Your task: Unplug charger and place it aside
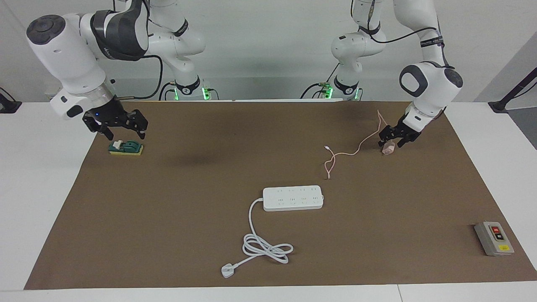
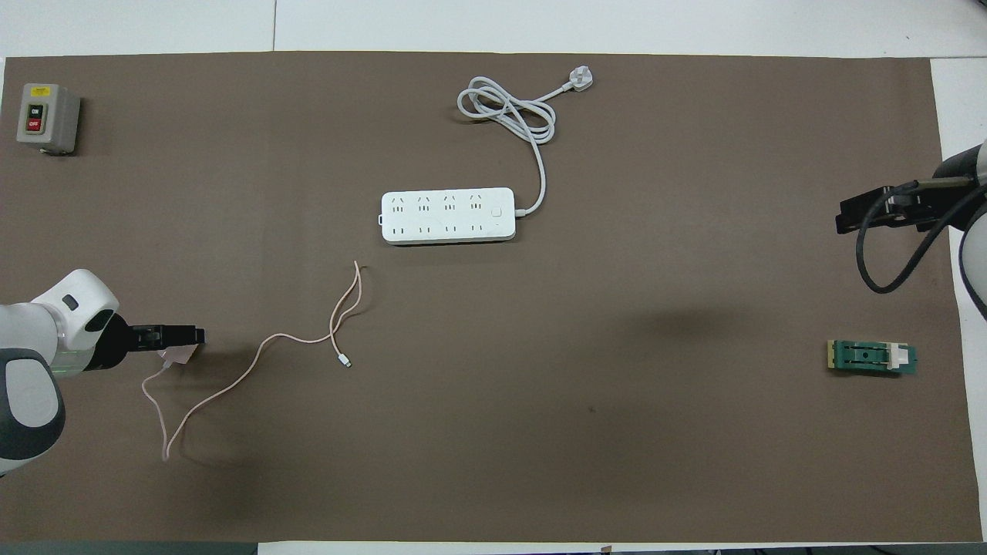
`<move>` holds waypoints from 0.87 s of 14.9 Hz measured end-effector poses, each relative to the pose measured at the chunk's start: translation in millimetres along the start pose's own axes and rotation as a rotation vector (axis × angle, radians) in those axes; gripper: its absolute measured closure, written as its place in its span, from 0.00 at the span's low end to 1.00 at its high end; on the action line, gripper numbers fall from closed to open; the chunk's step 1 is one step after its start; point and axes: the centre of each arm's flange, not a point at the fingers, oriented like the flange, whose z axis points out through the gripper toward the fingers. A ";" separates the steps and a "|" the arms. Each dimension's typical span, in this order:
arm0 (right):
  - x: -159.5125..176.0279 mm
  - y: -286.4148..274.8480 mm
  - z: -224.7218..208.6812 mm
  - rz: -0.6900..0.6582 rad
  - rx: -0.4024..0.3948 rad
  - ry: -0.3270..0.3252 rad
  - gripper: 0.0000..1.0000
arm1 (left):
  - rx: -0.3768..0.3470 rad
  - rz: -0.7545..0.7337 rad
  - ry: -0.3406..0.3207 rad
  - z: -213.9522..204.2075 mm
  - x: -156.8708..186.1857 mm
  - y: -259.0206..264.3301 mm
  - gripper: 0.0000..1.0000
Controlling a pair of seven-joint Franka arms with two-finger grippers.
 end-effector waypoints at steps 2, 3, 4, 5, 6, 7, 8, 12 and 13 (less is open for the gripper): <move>-10.9 2.1 -6.0 -0.032 -0.005 -0.020 0.00 | -0.014 0.008 -0.005 -23.7 12.5 2.0 0.00; -15.4 4.6 -7.4 -0.062 -0.005 -0.023 0.00 | -0.015 0.014 -0.008 -35.5 17.7 2.3 0.00; -18.8 7.2 -8.3 -0.092 -0.005 -0.022 0.00 | -0.009 0.020 -0.015 -48.0 22.5 2.0 0.00; -21.5 8.9 -8.3 -0.104 -0.003 -0.027 0.00 | 0.001 0.014 -0.021 -59.2 26.5 2.2 0.00; -25.2 10.2 -6.5 -0.107 0.002 -0.049 0.00 | 0.016 0.001 -0.023 -70.5 30.8 3.0 0.00; -29.7 10.6 -4.0 -0.107 0.009 -0.084 0.00 | 0.030 -0.014 -0.020 -81.3 34.9 4.3 0.00; -32.8 10.0 -2.8 -0.108 0.013 -0.106 0.00 | 0.039 -0.029 -0.013 -92.5 39.2 6.2 0.00; -31.9 5.9 -3.7 -0.117 0.011 -0.100 0.00 | 0.072 -0.092 0.007 -143.0 53.3 17.4 0.00; -30.2 6.2 -4.5 -0.118 0.008 -0.086 0.00 | 0.081 -0.112 0.010 -157.8 55.8 21.1 0.00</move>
